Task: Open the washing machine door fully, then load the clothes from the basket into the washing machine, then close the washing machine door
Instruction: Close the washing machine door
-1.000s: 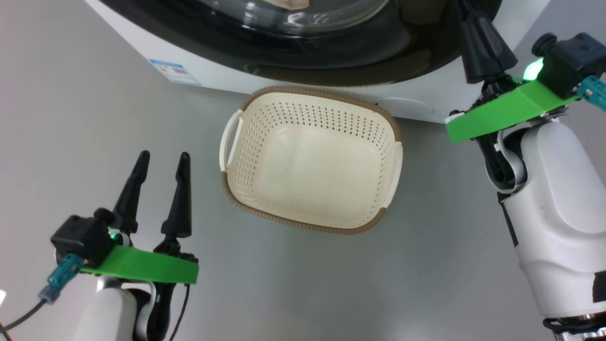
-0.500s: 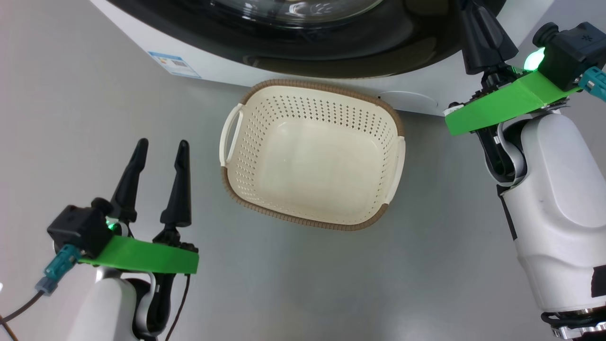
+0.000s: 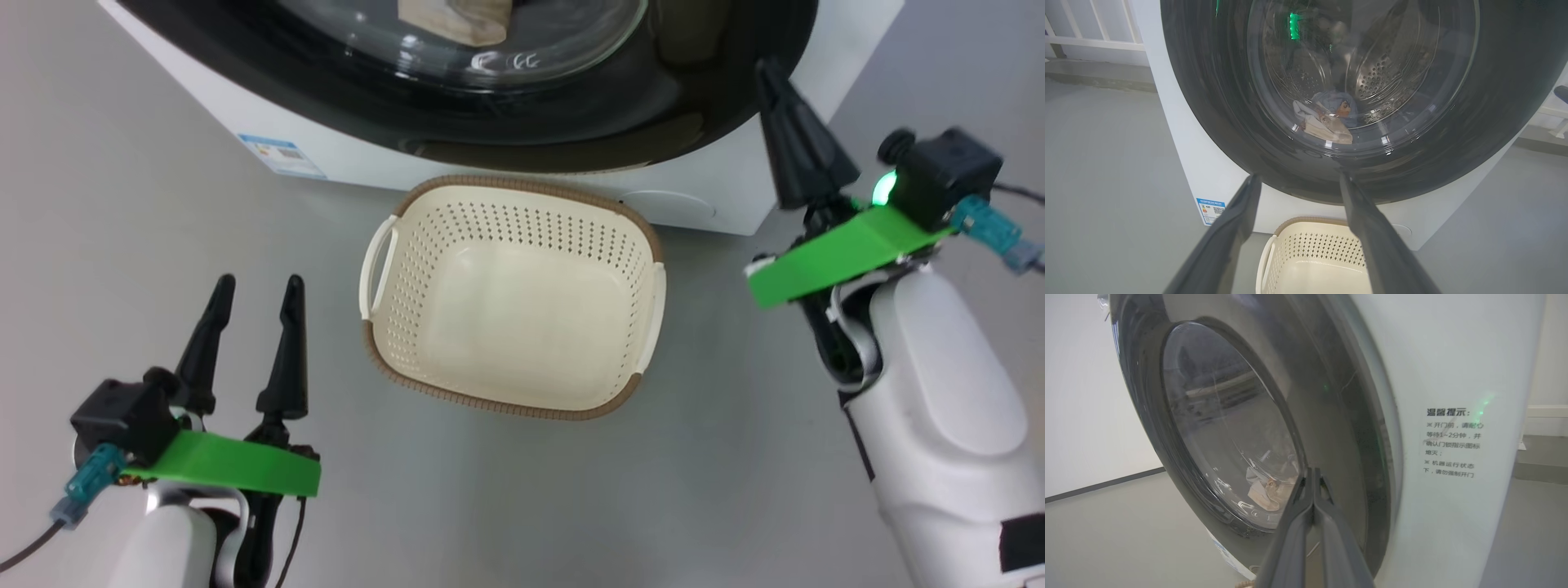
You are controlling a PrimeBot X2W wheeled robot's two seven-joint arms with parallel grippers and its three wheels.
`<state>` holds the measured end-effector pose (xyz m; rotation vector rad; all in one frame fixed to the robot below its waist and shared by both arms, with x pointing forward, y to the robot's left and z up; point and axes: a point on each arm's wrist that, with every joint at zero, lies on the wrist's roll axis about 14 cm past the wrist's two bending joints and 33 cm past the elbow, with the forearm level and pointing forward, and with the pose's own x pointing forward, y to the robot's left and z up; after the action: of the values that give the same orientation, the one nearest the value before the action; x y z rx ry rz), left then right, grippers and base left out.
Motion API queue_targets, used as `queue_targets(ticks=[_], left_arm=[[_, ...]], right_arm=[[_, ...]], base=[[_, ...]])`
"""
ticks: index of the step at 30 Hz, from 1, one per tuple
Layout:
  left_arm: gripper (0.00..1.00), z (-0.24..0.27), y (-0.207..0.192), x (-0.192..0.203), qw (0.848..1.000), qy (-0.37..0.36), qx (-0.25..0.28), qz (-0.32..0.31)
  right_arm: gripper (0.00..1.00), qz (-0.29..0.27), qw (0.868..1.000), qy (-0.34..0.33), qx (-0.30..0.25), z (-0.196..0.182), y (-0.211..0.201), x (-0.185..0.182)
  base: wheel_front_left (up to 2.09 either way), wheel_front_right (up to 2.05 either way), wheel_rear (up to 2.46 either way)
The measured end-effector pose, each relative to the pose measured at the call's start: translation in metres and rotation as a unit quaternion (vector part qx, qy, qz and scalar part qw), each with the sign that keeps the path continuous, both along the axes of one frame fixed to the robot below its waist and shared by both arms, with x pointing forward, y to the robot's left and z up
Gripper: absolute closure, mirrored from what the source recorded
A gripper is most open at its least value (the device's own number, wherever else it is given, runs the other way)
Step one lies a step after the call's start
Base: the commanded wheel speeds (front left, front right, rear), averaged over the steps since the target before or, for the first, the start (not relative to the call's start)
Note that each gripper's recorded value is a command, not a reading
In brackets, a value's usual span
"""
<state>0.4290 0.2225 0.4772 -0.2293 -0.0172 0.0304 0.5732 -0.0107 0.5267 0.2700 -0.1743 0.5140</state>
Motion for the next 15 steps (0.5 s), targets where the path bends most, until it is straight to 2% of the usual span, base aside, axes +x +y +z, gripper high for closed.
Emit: queue_targets(ticks=[1, 5, 15], left_arm=[[0.0, 0.0, 0.0, -0.002, 1.0, 0.001, 0.0, 0.0], [0.0, 0.0, 0.0, -0.008, 1.0, 0.003, 0.002, -0.004], [0.0, -0.003, -0.003, -0.025, 1.0, 0.013, 0.005, -0.018]], right_arm=[[0.17, 0.0, 1.0, 0.003, -0.002, -0.002, -0.001, -0.004], [0.0, -0.007, 1.0, 0.018, -0.003, -0.007, -0.008, -0.02], [0.0, -0.054, 0.997, 0.056, -0.016, -0.023, -0.05, -0.057]], base=[[0.0, 0.0, 0.0], [0.0, 0.0, 0.0], [0.0, 0.0, 0.0]])
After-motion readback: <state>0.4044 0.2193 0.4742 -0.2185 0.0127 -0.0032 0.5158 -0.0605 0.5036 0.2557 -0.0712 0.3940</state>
